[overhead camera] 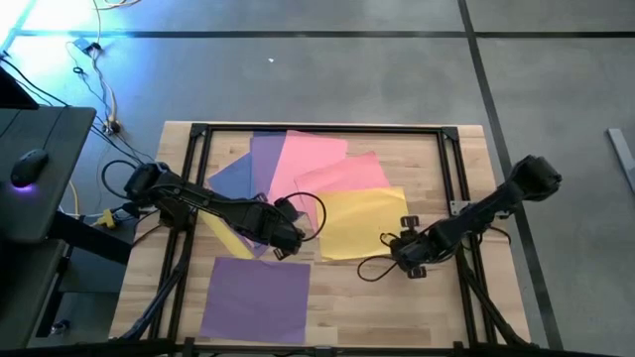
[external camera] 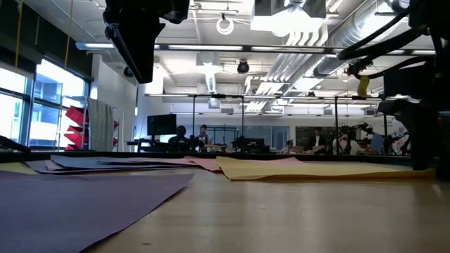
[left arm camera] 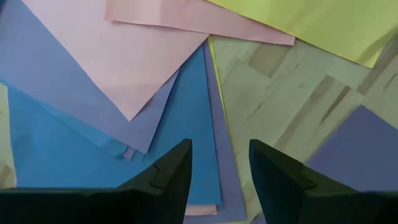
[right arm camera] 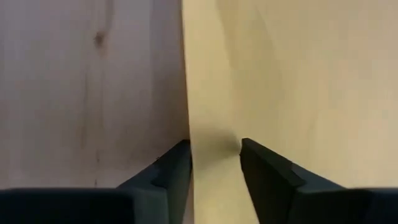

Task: Organize paper
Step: Put the yellow paper on the bottom right of the table

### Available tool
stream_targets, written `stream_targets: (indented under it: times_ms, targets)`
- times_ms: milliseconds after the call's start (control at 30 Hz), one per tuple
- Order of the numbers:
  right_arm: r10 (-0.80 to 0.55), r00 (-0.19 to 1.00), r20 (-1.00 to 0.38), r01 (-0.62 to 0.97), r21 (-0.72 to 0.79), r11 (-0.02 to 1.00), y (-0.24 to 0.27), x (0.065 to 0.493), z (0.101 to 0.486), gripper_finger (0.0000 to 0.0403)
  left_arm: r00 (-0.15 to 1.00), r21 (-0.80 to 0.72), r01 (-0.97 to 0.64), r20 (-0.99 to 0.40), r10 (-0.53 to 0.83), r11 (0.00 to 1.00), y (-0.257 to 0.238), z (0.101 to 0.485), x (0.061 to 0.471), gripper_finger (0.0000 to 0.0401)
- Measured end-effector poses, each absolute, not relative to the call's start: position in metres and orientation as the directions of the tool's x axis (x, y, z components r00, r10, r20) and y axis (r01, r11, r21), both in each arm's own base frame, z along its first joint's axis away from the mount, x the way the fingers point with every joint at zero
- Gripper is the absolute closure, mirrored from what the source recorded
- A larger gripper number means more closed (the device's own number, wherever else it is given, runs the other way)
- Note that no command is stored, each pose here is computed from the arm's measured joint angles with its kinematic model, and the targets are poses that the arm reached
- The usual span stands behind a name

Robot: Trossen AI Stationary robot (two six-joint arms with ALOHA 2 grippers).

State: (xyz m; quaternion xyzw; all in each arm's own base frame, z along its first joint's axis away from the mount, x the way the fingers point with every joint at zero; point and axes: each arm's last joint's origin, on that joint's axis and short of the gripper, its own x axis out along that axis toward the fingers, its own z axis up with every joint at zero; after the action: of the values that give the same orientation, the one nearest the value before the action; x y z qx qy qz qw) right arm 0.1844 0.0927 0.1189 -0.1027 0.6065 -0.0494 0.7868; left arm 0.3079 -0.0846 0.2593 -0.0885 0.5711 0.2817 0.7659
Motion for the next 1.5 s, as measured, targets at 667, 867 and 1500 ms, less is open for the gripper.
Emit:
stream_targets:
  times_ms: [667,867,1500]
  targets:
    - [0.054,0.315,-0.948,0.037,0.069,0.997,0.116,0.177,0.229,0.0403,0.184,0.244,-0.496,-0.908,0.375,0.833,-0.084,0.26,0.306,0.0266]
    - [0.27,0.231,-0.935,-0.098,0.254,0.962,0.174,0.166,0.231,0.0403,0.193,0.284,-0.444,-0.896,0.401,0.85,-0.085,0.26,0.306,0.0266]
    - [0.244,-0.026,-0.969,-0.253,0.242,0.937,0.297,0.152,0.146,0.0403,0.203,0.349,-0.38,-0.872,0.446,0.857,-0.084,0.261,0.306,0.0266]
